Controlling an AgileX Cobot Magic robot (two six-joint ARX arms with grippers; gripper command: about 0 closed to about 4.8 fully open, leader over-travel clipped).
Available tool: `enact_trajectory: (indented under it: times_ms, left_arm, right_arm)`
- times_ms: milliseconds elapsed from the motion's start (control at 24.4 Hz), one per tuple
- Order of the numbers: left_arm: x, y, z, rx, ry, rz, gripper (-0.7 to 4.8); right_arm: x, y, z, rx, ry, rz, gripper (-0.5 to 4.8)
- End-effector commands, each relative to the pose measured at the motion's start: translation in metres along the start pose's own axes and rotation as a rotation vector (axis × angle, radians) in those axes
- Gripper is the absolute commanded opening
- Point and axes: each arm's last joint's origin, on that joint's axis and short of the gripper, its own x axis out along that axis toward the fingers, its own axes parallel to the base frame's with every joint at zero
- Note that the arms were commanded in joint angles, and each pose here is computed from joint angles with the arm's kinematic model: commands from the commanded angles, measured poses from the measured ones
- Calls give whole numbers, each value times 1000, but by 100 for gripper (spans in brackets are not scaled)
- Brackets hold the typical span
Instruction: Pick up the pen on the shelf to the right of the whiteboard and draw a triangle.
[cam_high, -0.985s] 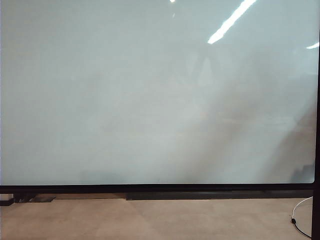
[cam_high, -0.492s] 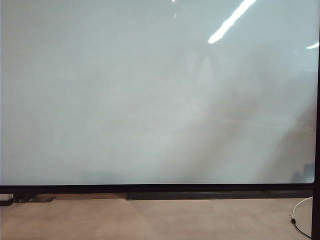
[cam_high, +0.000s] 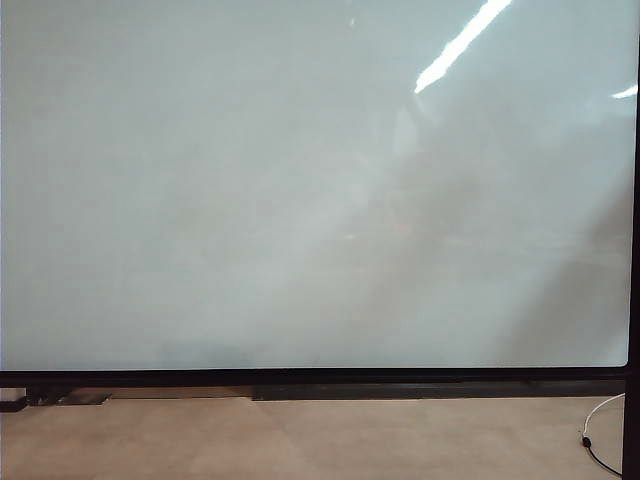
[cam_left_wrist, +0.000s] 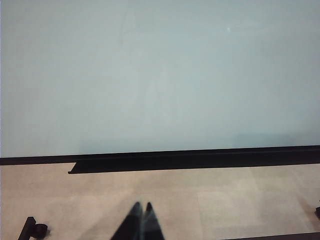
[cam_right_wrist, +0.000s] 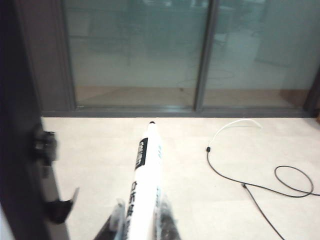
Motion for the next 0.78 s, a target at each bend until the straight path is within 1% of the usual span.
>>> enact_trajectory:
  times_ms: [41, 82, 164, 287, 410, 616, 657, 698, 780]
  left_arm:
    - [0, 0, 2, 1, -12, -3, -5]
    - [0, 0, 2, 1, -12, -3, -5]
    - [0, 0, 2, 1, -11, -3, -5]
    - [0, 0, 2, 1, -12, -3, -5]
    - [0, 0, 2, 1, -12, -2, -5]
    - [0, 0, 2, 1, -12, -3, -5]
    - [0, 0, 2, 1, -12, -3, -5]
    - [0, 0, 2, 1, -11, -2, -5]
    - [0, 0, 2, 1, -12, -3, -5]
  right_arm:
    - [-28, 19, 21, -6, -55, -40, -7]
    - [-44, 37, 30, -8, -66, -84, -7]
    - [-62, 55, 40, -7, -74, -123, -7]
    - [-88, 82, 55, -5, -94, -89, -7]
    - [-107, 107, 68, 2, -94, 4, -7]
    - [-122, 154, 81, 12, -138, 223, -7]
    - [-124, 175, 82, 21, -144, 289, -7]
    - [-125, 194, 83, 26, -152, 327, -7]
    - [-127, 216, 82, 17, -170, 378, -7]
